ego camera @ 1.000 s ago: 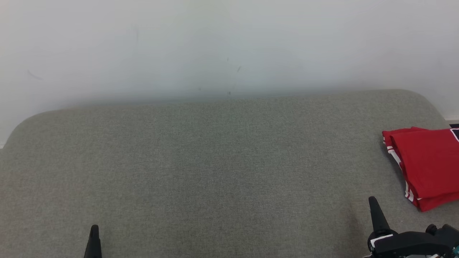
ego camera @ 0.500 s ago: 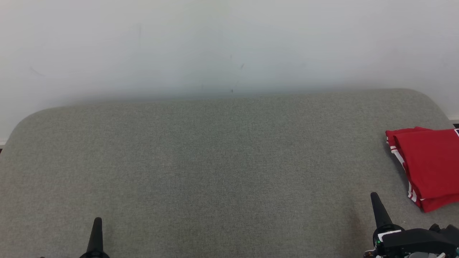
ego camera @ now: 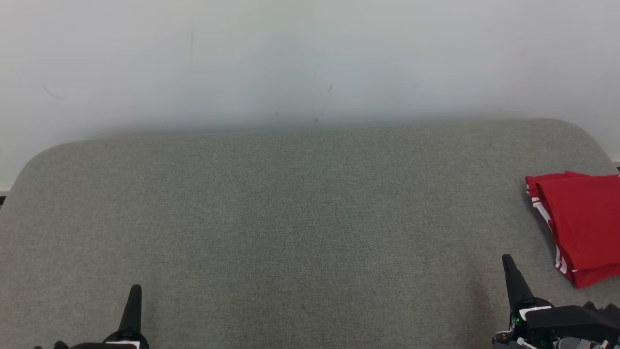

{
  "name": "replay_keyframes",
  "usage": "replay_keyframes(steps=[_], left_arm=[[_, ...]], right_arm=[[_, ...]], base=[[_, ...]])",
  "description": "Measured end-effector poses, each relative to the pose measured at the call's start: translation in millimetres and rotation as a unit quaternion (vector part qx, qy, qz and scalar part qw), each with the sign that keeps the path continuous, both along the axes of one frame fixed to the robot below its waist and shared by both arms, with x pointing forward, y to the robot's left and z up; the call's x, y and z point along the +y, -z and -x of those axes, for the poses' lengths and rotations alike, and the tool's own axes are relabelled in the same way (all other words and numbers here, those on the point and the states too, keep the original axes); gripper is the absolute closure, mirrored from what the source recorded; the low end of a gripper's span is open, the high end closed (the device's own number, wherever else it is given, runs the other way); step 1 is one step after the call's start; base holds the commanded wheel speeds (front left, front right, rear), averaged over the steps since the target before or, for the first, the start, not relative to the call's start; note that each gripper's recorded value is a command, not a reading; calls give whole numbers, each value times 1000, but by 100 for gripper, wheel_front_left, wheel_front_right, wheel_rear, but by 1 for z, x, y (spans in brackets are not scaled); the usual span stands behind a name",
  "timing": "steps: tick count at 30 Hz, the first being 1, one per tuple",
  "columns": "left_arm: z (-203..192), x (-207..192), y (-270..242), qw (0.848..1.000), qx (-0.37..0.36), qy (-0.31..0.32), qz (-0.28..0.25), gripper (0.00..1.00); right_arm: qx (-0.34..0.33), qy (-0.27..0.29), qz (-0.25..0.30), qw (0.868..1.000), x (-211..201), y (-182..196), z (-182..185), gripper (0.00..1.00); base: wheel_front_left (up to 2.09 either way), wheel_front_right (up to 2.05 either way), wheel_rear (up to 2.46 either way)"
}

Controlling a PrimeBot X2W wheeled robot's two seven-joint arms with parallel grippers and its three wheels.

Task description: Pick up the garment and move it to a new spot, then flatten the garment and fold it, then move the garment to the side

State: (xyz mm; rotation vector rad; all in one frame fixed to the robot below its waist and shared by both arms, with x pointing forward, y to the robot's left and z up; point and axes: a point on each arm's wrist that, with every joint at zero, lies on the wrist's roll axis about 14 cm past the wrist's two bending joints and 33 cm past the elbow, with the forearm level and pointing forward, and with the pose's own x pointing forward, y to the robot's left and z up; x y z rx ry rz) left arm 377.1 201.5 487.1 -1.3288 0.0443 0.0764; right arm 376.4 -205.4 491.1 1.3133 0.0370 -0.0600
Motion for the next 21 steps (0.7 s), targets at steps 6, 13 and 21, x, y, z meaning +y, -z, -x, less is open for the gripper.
replay_keyframes(steps=[6,13,21], left_arm=[[-2,-1,-3,1000,-7,2,25,100],[-4,-1,-6,999,-13,4,48,100],[-7,-2,-10,997,-20,7,75,100]], right_arm=[[-5,-1,-23,1000,1,-3,-2,100],[-10,-2,-50,999,2,-5,-4,100],[-17,-3,-80,997,3,-9,-7,100]], base=[[0,0,0],[0,0,0],[0,0,0]])
